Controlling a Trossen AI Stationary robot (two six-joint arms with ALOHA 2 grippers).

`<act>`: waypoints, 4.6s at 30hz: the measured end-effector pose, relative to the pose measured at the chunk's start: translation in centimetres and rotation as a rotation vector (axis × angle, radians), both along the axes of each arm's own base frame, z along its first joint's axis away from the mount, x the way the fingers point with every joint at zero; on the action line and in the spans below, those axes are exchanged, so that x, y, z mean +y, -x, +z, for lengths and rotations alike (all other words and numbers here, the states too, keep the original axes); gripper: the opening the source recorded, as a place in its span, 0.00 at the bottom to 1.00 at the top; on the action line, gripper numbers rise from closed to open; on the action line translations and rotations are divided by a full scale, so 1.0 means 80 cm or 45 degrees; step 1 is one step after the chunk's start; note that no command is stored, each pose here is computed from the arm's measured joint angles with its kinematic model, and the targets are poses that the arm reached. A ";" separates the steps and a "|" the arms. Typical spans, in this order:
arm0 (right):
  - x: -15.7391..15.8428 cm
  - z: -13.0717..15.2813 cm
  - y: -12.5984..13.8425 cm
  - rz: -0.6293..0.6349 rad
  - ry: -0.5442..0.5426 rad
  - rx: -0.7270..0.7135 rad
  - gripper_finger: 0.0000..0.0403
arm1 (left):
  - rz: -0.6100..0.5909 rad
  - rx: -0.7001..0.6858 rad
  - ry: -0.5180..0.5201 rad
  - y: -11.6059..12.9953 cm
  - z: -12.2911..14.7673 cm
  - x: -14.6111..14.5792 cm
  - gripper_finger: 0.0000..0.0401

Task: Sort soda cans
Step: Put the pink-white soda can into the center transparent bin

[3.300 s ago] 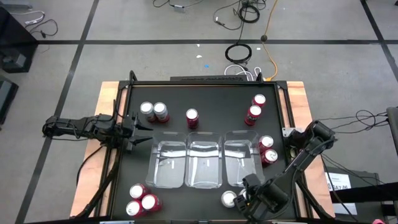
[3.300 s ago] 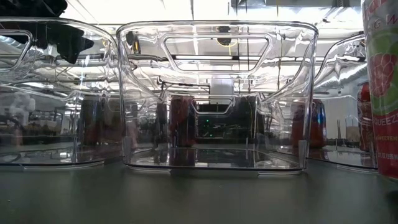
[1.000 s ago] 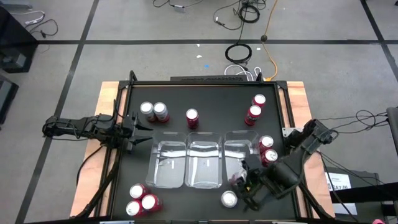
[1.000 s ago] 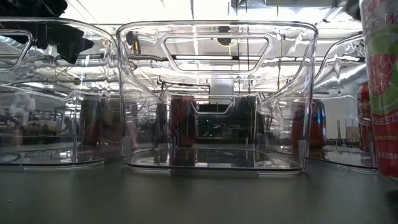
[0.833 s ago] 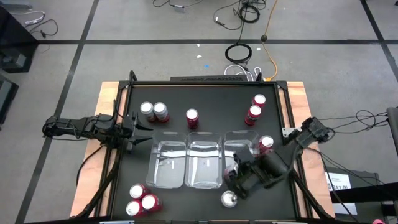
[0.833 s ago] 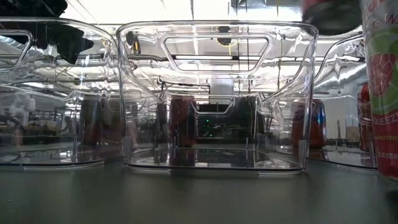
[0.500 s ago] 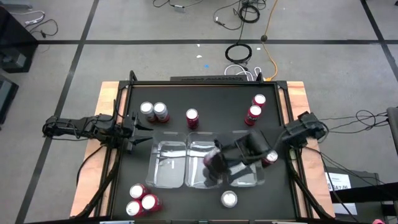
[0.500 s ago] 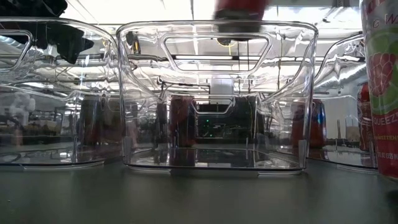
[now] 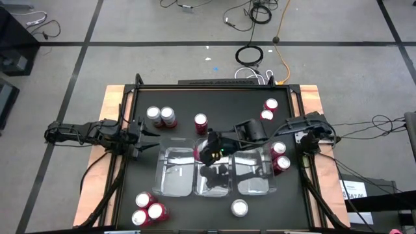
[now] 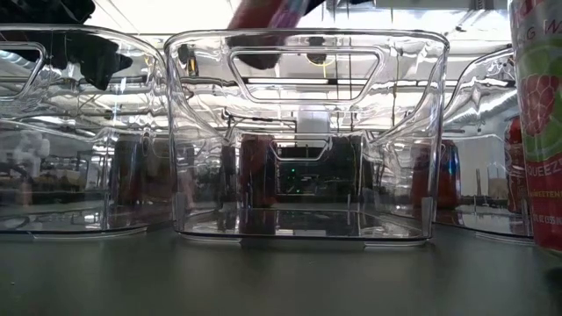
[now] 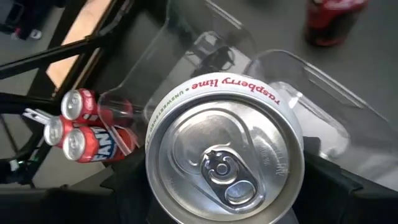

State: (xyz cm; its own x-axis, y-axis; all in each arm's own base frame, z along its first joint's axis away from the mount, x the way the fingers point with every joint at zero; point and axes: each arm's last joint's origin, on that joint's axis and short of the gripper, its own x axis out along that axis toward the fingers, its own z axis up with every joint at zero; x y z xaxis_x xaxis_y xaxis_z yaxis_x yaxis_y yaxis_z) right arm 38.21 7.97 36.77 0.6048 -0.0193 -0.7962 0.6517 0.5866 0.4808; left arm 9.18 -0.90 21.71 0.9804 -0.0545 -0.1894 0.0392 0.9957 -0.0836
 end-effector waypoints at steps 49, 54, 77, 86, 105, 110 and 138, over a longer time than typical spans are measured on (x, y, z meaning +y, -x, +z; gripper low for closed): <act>-0.045 -0.150 -0.078 -0.093 0.062 0.438 0.78 | 0.000 0.000 0.000 0.000 0.000 0.000 0.47; -0.048 -0.157 -0.082 -0.108 0.054 0.436 0.78 | 0.000 -0.001 0.000 0.000 0.000 0.000 0.47; -0.037 -0.162 -0.084 -0.086 0.063 0.432 0.78 | 0.000 0.000 0.000 0.000 0.000 0.000 0.47; -0.036 -0.167 -0.087 -0.097 0.059 0.433 0.79 | 0.000 -0.001 0.000 0.000 0.000 0.000 0.47; -0.019 -0.094 -0.052 -0.093 -0.020 0.303 0.90 | 0.001 0.000 0.000 0.000 0.000 0.000 0.47; 0.026 -0.063 -0.022 -0.087 -0.073 0.262 0.90 | 0.000 0.000 0.000 0.000 0.000 0.000 0.47; 0.256 -0.077 0.111 -0.354 -0.333 0.372 0.90 | 0.001 0.000 0.000 0.000 0.000 0.000 0.47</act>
